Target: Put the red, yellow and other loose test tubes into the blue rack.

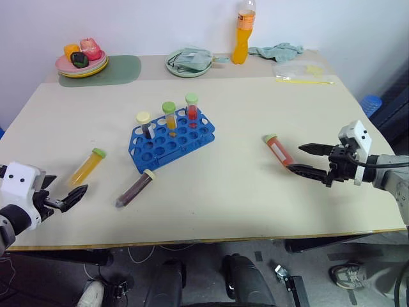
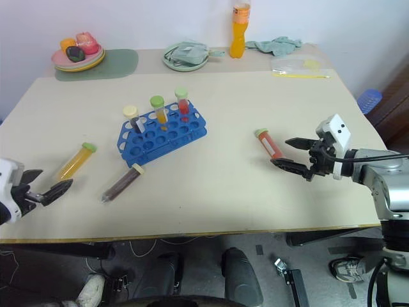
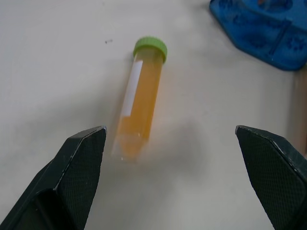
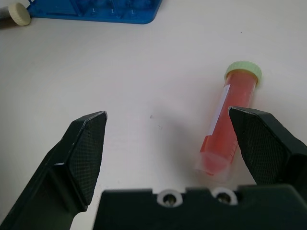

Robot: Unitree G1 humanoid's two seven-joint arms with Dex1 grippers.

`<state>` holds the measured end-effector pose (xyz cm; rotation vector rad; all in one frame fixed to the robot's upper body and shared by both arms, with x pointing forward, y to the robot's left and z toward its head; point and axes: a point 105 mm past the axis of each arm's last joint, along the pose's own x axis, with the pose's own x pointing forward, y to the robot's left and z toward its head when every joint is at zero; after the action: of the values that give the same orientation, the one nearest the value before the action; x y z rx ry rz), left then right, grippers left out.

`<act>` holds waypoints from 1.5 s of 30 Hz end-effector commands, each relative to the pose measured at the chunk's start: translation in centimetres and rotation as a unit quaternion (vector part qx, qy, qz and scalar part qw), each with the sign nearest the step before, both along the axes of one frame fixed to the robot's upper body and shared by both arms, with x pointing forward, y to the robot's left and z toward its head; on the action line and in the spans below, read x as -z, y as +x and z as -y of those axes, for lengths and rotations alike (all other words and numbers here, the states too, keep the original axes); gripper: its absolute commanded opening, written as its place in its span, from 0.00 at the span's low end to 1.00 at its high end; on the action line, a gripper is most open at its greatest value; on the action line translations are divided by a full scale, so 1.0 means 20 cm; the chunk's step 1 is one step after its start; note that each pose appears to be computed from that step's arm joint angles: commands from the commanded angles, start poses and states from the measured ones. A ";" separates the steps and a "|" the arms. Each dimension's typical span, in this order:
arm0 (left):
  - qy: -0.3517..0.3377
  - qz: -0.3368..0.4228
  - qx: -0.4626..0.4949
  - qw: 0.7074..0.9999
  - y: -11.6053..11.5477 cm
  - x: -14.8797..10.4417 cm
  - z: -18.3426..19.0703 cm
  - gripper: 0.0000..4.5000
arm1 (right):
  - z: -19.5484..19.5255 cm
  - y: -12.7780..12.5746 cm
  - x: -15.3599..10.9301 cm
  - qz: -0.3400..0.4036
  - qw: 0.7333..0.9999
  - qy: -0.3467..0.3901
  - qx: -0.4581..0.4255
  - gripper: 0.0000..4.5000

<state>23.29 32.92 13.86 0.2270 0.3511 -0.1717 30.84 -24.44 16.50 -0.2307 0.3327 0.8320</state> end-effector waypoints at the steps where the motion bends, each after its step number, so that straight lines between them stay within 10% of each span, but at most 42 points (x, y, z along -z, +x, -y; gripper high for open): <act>1: 0.011 0.023 0.004 1.000 -0.01 -0.06 0.02 0.99 | 0.00 0.02 -0.07 0.026 1.000 -0.009 0.002 1.00; 20: -0.091 0.034 0.324 0.941 0.05 0.02 1.03 0.99 | -0.17 0.37 -0.08 -0.135 0.956 -0.115 0.232 1.00; 40: -0.133 0.029 0.383 0.914 -0.05 0.06 1.26 0.99 | -0.20 0.51 0.07 -0.234 0.920 -0.240 0.206 1.00; 45: -0.126 0.027 0.387 0.913 -0.05 0.08 1.25 1.00 | -0.20 0.52 0.06 -0.236 0.920 -0.238 0.205 0.61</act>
<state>22.51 8.16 11.35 0.0876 0.2148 -0.9723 40.85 -20.45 13.92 -0.3964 1.0420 0.3730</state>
